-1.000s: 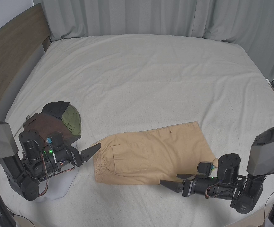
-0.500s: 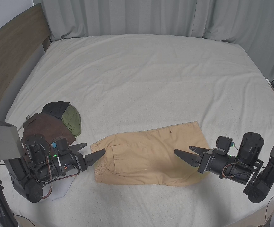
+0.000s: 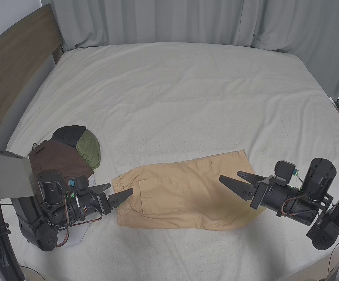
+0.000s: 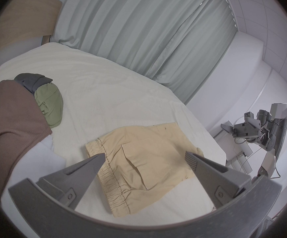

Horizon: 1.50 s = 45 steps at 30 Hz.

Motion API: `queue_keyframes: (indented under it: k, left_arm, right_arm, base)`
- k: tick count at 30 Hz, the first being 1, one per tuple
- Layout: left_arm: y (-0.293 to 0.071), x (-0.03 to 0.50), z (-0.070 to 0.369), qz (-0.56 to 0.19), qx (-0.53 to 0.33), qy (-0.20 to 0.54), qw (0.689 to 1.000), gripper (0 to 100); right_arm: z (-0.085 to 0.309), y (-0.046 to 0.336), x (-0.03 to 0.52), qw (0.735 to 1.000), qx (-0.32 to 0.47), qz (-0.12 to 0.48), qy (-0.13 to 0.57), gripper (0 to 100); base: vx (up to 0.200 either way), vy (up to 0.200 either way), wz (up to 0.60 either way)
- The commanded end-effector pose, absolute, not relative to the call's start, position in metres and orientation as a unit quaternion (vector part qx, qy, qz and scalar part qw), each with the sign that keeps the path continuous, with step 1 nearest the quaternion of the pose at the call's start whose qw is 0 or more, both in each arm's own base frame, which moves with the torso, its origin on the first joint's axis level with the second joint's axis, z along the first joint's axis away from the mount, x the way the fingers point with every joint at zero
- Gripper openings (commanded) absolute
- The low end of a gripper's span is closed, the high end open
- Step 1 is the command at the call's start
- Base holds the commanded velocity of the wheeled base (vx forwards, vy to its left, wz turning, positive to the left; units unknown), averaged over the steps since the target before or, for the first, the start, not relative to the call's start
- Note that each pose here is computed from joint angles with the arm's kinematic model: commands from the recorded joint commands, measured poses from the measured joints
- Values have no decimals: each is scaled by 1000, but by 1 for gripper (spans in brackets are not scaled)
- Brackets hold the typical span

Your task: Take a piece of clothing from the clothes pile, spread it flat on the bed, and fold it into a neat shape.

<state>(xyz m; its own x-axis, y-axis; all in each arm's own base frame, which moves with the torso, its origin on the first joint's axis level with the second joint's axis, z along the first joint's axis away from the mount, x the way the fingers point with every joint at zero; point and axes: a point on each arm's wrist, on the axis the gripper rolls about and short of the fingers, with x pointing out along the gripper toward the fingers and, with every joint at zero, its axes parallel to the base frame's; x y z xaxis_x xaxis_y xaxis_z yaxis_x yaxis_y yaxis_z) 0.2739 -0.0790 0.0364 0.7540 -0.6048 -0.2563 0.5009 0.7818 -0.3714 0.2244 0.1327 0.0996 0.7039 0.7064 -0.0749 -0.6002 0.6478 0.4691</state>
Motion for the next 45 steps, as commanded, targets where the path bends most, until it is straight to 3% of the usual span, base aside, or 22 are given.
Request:
queue_keyframes:
  k: [1,45]
  left_arm:
    - [-79,276,31,-296,-142,192,925,100]
    - [-72,309,-52,-242,-196,283,907,100]
  right_arm:
    - [102,132,224,899,210,364,122,100]
    - [93,136,222,897,207,365,141,100]
  base:
    - [0,0,0]
    - [0,0,0]
